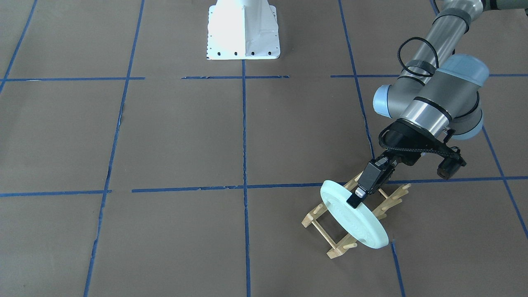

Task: Place plate on rack
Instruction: 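Lower the upright plate into a slot of the wooden rack, then open the left gripper and withdraw it away from the rack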

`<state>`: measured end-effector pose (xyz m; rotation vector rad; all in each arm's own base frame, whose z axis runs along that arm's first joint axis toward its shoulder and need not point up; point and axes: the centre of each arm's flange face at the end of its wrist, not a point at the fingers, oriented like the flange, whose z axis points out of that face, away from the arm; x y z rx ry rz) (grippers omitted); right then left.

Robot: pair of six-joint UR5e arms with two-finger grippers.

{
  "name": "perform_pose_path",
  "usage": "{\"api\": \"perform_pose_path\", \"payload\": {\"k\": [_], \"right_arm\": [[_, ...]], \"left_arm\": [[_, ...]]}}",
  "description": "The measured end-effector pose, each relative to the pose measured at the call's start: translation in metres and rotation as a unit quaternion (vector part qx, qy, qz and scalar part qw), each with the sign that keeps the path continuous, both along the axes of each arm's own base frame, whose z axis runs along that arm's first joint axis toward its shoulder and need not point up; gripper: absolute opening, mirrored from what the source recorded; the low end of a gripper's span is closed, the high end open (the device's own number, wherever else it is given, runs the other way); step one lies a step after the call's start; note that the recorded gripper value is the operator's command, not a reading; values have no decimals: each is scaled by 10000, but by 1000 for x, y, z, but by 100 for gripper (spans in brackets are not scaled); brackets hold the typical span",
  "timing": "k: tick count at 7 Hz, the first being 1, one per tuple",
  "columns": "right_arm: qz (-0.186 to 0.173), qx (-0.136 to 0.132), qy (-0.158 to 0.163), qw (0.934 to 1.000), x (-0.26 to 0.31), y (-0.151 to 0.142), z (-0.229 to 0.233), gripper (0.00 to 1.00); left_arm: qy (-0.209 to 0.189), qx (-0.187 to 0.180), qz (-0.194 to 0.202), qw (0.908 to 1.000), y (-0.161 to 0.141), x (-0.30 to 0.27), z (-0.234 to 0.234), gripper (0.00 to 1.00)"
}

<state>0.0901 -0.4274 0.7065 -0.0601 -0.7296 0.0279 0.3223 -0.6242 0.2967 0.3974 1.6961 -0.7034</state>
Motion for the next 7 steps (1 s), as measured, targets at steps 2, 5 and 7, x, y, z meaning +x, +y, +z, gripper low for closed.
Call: {"api": "perform_pose_path", "payload": {"k": [2,5,7], "right_arm": [[0,0,0,10000,0,0,0,100],[0,2,0,10000,0,0,0,100],[0,1,0,10000,0,0,0,100]], "left_arm": [[-25,-17,8,10000,0,2,2,100],[-311,-97,23,9995,-6,0,-2,100],[-976,-218,420,9941,-21,-34,-9,100]]}}
